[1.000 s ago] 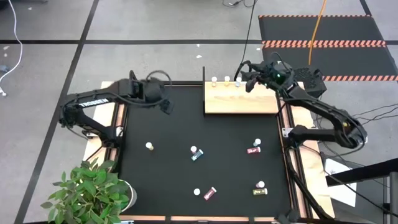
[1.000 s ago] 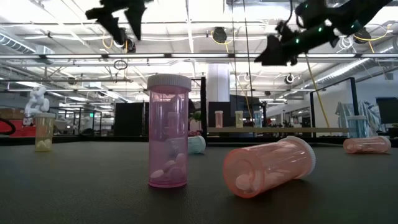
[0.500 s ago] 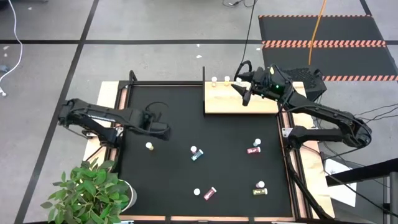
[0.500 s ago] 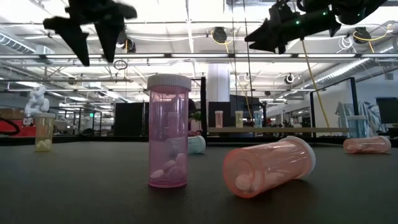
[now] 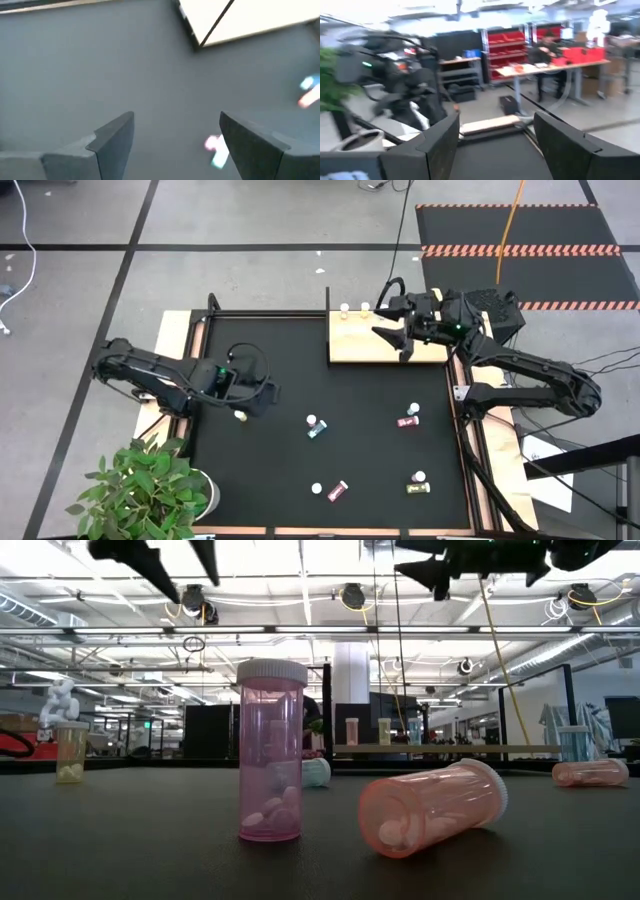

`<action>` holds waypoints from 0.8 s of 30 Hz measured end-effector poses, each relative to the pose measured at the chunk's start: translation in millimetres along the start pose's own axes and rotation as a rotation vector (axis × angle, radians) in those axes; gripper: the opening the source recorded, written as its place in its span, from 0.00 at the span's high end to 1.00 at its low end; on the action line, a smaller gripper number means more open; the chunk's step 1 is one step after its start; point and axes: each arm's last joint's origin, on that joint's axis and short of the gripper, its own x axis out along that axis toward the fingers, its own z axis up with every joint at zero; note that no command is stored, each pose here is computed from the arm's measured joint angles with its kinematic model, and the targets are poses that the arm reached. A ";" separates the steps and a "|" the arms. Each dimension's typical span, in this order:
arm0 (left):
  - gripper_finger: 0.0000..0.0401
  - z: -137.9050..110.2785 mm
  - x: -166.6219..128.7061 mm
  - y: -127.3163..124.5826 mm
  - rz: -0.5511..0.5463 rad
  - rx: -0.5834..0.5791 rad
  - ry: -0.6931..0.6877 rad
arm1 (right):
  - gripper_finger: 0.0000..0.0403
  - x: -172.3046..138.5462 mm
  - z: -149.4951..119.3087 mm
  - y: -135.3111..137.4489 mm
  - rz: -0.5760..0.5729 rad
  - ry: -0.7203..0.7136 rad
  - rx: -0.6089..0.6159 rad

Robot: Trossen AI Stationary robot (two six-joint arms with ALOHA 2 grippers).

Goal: Pick and place medicine bottles onto shelf by color
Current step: Put the top purple pill bottle on the shelf

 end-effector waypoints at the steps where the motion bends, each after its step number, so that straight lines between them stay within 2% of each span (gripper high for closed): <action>1: 0.27 0.2 2.7 -2.3 -0.018 -0.020 -0.021 | 0.38 0.7 -0.1 0.7 0.013 -0.001 0.010; 7: 0.27 -6.2 27.1 -13.3 -0.103 -0.074 -0.036 | 0.38 3.6 -4.5 3.0 0.131 0.044 0.102; 11: 0.28 -27.8 35.0 -5.6 -0.071 -0.120 -0.049 | 0.38 2.1 -3.7 5.2 0.188 0.057 0.125; 14: 0.33 -48.9 29.6 7.2 -0.031 -0.124 -0.089 | 0.38 -2.0 0.5 8.9 0.238 0.049 0.117; 19: 0.42 -83.3 27.1 25.7 0.004 -0.002 -0.086 | 0.38 -7.3 3.8 13.1 0.289 0.055 0.109; 24: 0.45 -104.1 33.3 41.7 0.034 0.101 -0.077 | 0.38 -9.4 5.3 14.2 0.289 0.052 0.108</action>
